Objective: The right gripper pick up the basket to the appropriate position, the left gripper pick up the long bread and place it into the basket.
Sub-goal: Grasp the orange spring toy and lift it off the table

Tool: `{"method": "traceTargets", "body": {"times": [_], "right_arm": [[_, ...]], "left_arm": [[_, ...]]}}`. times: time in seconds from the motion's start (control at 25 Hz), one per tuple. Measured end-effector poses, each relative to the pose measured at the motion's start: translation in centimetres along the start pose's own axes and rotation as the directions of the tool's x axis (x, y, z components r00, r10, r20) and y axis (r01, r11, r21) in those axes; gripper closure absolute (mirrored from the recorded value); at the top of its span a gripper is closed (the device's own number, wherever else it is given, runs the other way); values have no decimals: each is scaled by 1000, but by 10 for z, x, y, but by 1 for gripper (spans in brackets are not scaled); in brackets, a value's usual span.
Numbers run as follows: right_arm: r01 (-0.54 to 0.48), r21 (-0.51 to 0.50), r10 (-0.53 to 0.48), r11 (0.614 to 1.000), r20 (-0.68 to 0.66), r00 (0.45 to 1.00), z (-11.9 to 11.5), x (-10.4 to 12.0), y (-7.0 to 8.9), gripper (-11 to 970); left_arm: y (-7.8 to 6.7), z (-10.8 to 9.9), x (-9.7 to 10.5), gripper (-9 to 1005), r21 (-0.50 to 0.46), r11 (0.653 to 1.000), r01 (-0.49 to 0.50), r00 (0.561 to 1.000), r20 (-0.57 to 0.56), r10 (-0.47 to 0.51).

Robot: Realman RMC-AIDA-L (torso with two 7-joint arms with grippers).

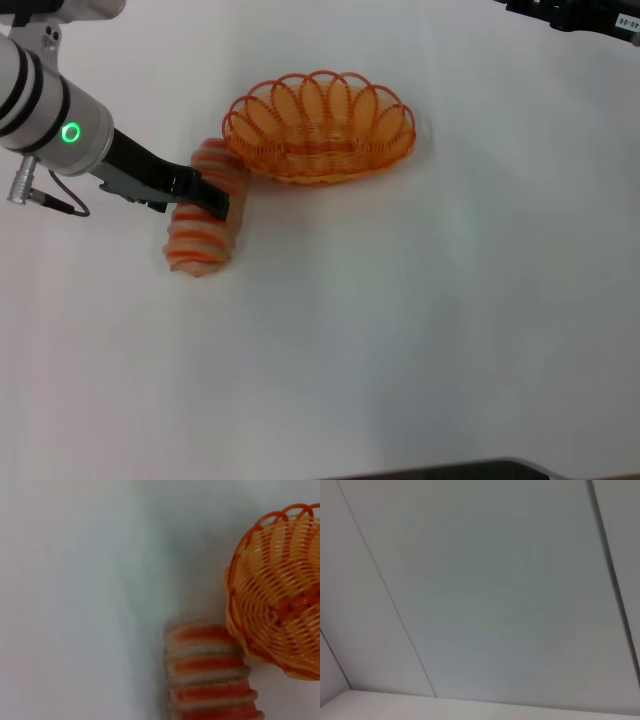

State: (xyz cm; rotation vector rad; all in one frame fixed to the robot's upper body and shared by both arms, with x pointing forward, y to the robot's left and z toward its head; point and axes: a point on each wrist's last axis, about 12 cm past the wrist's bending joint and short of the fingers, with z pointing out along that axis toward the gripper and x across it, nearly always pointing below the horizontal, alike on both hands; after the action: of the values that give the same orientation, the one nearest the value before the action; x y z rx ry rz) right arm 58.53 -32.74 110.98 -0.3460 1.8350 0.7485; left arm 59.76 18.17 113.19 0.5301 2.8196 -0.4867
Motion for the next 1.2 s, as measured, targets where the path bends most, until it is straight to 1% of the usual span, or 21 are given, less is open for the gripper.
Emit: {"method": "traceTargets", "body": {"times": [0.32, 0.88, 1.08, 1.2], "right_arm": [[1, -7, -1, 1000, -4, 1000, 2, -2, 1, 203], [4, -9, -4, 1000, -5, 1000, 3, -3, 1, 203], [4, -8, -4, 1000, -5, 1000, 3, -3, 0, 203], [5, -7, -5, 1000, -4, 1000, 3, -4, 0, 203]], "left_arm": [[-3, 7, 0, 157, -25, 999, -21, 1000, -9, 20], [-4, 18, 0, 158, -38, 999, -27, 999, -27, 26], [-3, 18, -1, 158, -40, 999, -28, 999, -27, 27], [-3, 18, -1, 176, -42, 999, -28, 999, -27, 27]]}}
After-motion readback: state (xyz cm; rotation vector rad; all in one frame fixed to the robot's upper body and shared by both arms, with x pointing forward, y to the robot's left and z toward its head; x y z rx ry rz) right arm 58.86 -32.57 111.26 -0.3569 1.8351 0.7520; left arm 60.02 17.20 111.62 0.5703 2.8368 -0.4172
